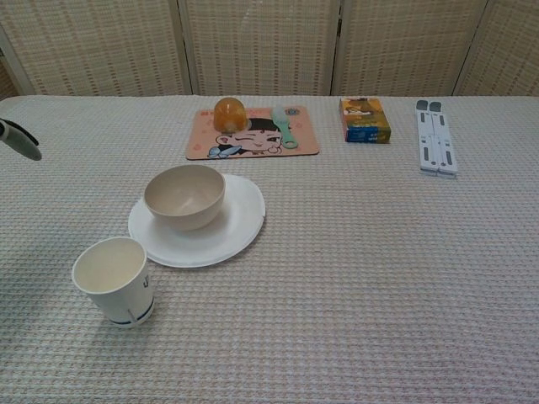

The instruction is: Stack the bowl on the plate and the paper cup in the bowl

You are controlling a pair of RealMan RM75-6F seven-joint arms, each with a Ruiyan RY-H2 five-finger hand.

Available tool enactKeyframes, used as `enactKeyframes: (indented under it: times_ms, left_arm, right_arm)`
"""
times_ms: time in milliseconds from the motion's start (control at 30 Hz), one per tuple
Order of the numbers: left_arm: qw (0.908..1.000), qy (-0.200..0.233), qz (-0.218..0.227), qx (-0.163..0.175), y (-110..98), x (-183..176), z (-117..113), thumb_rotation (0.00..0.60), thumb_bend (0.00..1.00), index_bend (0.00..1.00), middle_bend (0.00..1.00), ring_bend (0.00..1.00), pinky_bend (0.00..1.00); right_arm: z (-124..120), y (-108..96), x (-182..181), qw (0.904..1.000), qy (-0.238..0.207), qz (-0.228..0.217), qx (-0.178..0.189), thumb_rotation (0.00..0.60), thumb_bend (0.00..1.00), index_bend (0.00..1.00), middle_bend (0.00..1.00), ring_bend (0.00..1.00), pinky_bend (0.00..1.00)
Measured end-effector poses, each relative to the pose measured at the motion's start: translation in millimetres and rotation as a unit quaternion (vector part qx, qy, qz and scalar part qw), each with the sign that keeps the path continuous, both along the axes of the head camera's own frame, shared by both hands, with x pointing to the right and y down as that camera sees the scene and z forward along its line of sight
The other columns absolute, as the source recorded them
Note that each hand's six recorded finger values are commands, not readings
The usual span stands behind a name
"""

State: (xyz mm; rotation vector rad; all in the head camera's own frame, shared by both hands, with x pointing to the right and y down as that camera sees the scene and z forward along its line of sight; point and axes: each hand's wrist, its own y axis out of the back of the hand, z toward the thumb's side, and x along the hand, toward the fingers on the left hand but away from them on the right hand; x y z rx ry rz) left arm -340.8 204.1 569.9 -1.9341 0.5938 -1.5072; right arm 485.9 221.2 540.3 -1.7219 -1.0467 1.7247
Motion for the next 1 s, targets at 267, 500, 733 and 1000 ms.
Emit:
enactKeyframes:
  times_ms: [267,500,733,1000]
  left_arm:
    - [0.9996,-0.003,-0.008,-0.029,23,0,4,0.600,0.20,0.16,0.10,0.00,0.16]
    - [0.9988,0.009,-0.003,-0.048,36,14,17,0.600,0.19,0.15,0.09,0.00,0.16]
    - [0.9978,0.032,0.023,-0.053,40,33,29,0.600,0.19,0.16,0.09,0.00,0.16]
    - [0.9955,0.057,0.049,-0.057,39,52,37,0.600,0.19,0.16,0.09,0.00,0.16]
  right_arm:
    - [-2,0,1,1.0000,-0.005,0.001,0.003,0.600,0.20,0.00,0.00,0.00,0.00]
    - [-7,0,1,0.9998,-0.014,0.000,0.010,0.600,0.20,0.00,0.00,0.00,0.00]
    - [-11,1,2,0.9997,-0.017,-0.002,0.016,0.600,0.20,0.00,0.00,0.00,0.00]
    - [-9,1,1,0.9998,-0.014,-0.003,0.014,0.600,0.20,0.00,0.00,0.00,0.00]
